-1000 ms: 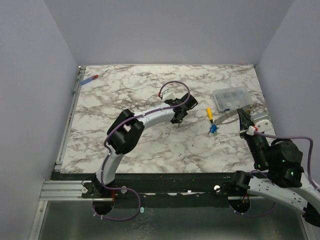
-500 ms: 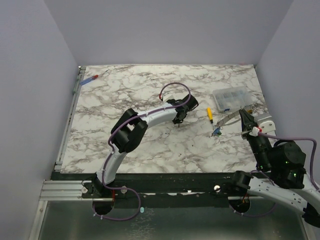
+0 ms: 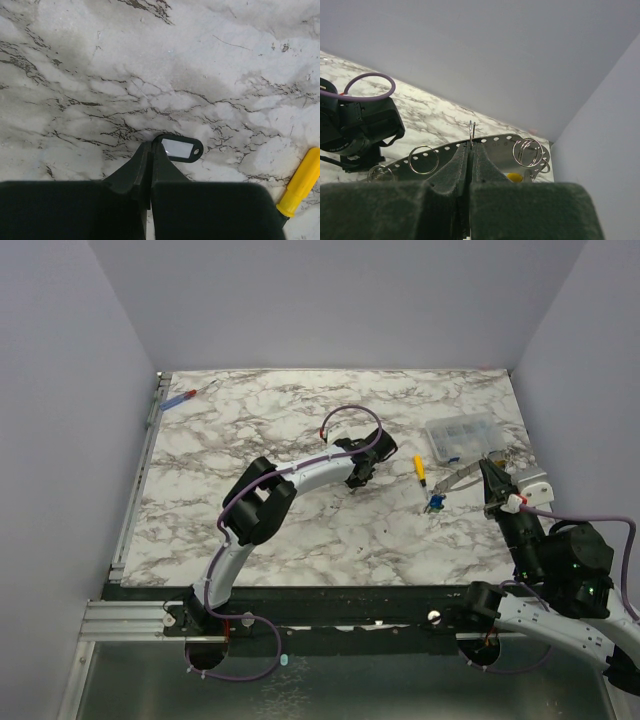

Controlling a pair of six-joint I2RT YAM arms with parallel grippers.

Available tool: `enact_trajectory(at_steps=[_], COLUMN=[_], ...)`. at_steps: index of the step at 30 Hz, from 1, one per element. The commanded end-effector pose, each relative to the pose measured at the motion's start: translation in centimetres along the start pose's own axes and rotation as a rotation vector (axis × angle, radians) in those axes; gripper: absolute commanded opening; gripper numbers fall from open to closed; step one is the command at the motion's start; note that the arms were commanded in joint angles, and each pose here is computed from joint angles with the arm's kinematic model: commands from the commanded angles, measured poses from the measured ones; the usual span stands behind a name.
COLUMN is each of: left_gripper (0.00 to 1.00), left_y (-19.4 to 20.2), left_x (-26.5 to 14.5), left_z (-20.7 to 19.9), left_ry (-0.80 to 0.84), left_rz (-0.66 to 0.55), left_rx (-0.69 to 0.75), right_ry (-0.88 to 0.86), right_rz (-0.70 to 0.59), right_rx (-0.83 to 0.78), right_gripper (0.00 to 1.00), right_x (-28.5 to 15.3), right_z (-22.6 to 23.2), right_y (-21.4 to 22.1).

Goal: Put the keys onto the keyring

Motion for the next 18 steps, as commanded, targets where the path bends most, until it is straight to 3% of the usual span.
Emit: enact_trajectory(at_steps=[1,18], left_gripper=[0.00,0.00], left_y=[0.7,-4.1], left_x=[0.0,-5.5], left_z=[-0.1,2.6], left_ry=[0.001,0.097], left_rz=[0.041,-0.089], left_rx=[0.020,-0.029], right_ry=[0.010,-0.023], right_rz=[-0.025,-0.012], right_rx=[0.033,0.027], right_gripper=[0.01,0.01], right_x=[-0.4,0.3], right_z=[-0.8,0.6], right_y=[-0.8,-0.4])
Point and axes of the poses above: each gripper's point midway between its finger pads, its own x axis out along the fingers, its own z axis along the line the jaws close on, y = z × x, the point moved 4 cm from there along -x, back along the fingers
